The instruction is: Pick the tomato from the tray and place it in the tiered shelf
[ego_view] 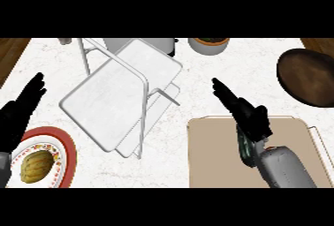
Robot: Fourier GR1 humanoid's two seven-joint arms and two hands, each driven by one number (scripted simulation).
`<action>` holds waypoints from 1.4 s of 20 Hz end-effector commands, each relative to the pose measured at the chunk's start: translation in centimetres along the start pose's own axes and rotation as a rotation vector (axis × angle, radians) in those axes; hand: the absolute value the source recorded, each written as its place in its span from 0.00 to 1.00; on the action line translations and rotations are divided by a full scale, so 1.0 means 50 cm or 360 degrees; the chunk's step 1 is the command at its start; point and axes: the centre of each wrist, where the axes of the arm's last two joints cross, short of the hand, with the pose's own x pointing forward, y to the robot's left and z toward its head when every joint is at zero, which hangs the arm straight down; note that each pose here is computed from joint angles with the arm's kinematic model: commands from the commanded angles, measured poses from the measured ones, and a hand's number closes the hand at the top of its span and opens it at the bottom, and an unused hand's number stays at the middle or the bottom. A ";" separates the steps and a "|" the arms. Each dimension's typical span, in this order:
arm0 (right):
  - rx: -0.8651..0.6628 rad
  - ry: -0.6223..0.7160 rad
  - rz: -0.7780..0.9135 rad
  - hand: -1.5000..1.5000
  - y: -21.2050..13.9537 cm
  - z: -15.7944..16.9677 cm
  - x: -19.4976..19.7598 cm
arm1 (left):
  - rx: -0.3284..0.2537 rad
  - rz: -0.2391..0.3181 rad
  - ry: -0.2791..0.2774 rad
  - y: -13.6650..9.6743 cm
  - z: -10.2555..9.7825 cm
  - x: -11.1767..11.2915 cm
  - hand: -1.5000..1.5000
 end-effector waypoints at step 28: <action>-0.0834 0.0306 0.1277 0.00 -0.201 0.524 0.030 | -0.0314 0.0246 0.0208 -0.182 0.070 -0.138 0.50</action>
